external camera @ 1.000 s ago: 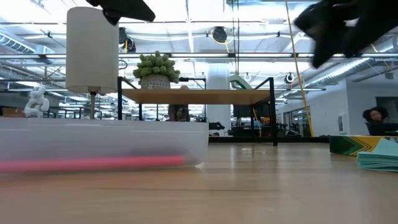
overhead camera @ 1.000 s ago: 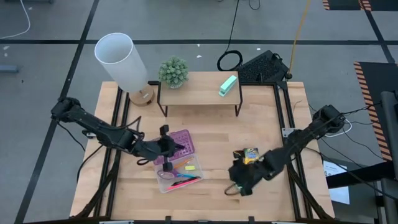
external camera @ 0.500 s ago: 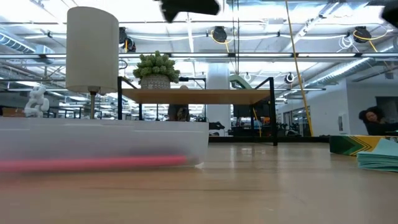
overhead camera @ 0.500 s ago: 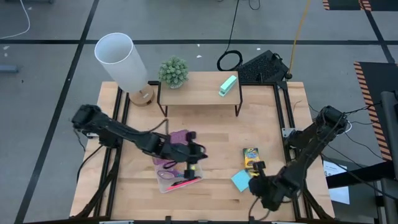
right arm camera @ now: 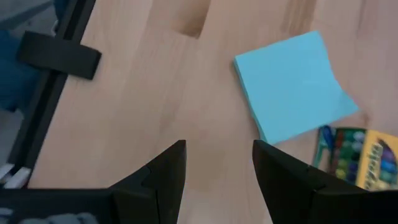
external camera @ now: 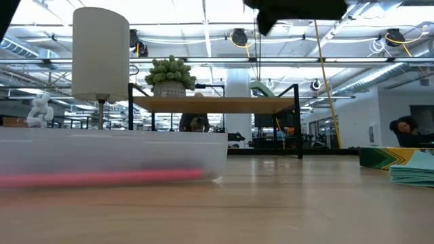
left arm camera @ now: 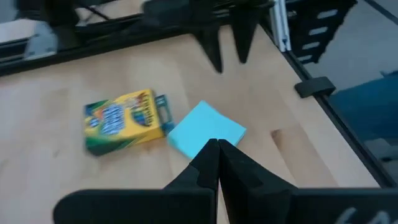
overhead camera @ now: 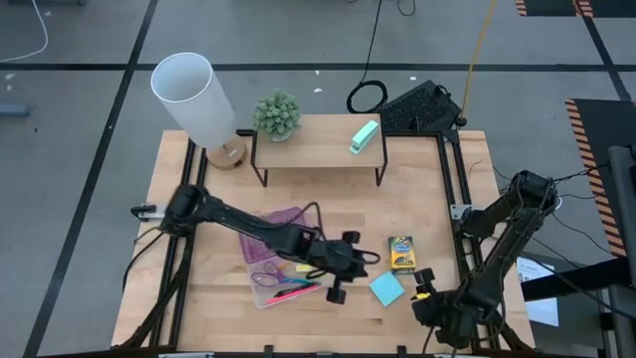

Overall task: Pack school essentials
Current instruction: Put the blue notes into the transparent box

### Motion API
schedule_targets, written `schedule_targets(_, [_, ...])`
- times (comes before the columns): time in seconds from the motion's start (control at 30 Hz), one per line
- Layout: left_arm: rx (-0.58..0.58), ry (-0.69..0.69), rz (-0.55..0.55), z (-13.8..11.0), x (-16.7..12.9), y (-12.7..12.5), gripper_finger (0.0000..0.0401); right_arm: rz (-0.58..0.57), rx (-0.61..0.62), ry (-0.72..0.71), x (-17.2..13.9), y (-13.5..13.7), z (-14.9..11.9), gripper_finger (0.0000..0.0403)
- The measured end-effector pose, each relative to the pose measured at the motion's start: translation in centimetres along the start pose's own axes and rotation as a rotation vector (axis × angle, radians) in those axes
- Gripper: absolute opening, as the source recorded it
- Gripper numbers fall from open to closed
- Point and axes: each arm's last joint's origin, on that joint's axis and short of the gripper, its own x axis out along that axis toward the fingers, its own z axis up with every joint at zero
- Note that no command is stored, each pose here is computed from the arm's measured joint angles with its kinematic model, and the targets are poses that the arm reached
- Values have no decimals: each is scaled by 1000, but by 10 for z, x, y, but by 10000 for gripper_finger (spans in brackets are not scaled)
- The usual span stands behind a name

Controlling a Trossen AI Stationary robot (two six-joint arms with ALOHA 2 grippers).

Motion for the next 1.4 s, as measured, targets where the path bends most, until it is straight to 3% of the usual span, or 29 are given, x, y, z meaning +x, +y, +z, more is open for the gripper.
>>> schedule_targets(0.4, [54, 25, -10, -10, 56, 9, 10, 20, 46, -50, 24, -5, -17, 180])
schedule_targets(0.7, [99, -18, 12, 2, 79, 15, 10, 69, 75, 14, 24, -4, -19, 179])
schedule_targets(0.97, [125, 13, 25, -13, 106, 25, 10, 179, 174, 130, 23, -1, -23, 132])
schedule_targets(1.27, [125, 55, 8, -24, 115, 25, 10, 187, 261, 120, 23, 0, -21, 91])
schedule_targets(1.4, [131, 43, -15, -24, 116, 25, 10, 122, 282, 48, 24, -2, -19, 85])
